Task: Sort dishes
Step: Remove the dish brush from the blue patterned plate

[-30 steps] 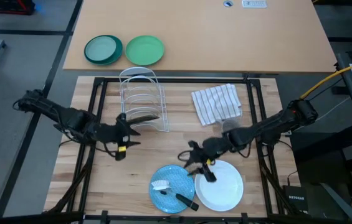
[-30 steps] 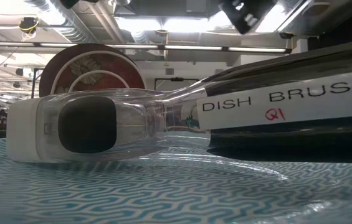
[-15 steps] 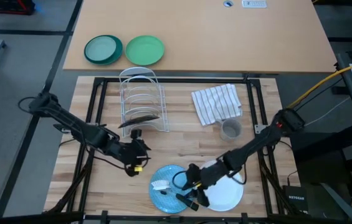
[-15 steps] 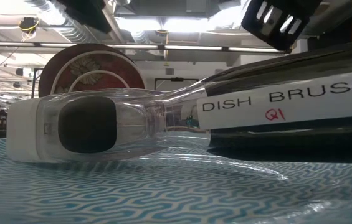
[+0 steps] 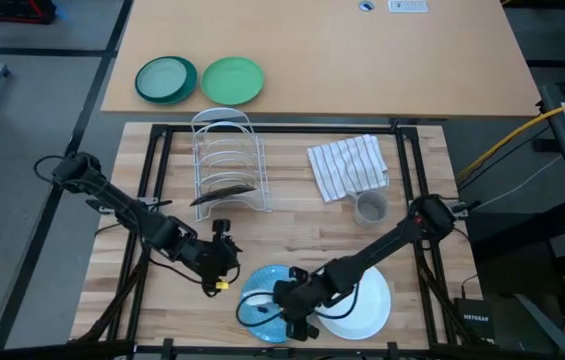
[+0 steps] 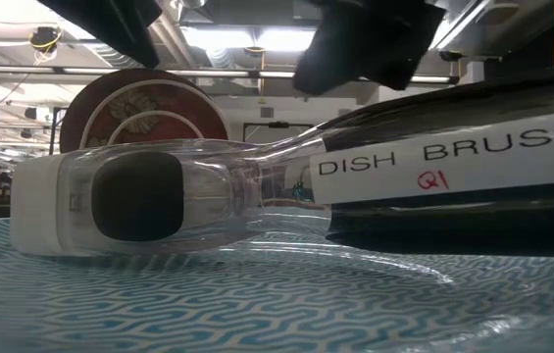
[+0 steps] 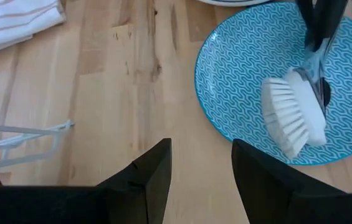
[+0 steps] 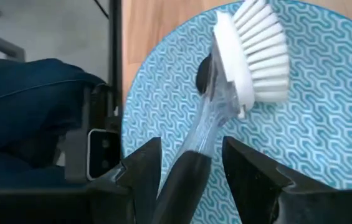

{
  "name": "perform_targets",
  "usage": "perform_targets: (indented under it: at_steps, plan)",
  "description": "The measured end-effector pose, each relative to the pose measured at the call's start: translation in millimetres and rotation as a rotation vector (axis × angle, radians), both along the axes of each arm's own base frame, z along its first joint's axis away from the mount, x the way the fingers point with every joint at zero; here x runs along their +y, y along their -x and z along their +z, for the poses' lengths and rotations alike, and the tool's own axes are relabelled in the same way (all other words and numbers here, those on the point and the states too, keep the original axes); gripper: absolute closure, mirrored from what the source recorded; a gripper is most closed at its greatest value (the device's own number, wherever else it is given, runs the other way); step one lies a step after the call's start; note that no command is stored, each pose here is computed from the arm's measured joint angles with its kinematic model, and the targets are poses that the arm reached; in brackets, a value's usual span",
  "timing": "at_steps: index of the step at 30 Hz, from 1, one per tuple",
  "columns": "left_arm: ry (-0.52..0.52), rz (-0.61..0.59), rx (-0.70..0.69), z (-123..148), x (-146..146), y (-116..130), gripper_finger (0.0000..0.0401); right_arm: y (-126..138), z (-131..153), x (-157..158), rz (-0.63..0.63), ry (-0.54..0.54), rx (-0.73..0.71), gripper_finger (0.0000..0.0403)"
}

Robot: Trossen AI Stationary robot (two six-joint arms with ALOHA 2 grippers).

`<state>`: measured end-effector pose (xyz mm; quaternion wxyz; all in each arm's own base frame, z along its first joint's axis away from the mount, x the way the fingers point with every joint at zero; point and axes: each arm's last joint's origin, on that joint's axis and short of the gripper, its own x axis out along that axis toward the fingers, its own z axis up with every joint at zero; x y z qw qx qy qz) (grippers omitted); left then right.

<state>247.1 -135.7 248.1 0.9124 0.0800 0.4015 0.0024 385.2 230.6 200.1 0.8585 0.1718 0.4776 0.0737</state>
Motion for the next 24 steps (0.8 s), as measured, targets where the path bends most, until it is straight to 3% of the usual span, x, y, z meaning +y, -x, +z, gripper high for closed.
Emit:
perform_targets:
  at_steps: [9, 24]
  plan:
    - [-0.017, -0.049, 0.007, -0.4, -8.2, 5.3, 0.0246, -17.4, -18.0, 7.5, -0.08, -0.031, 0.063, 0.023]
    - [-0.044, -0.117, 0.009, -0.5, -17.5, 11.0, 0.0246, -18.3, -41.8, 4.9, -0.163, 0.052, 0.108, 0.023]
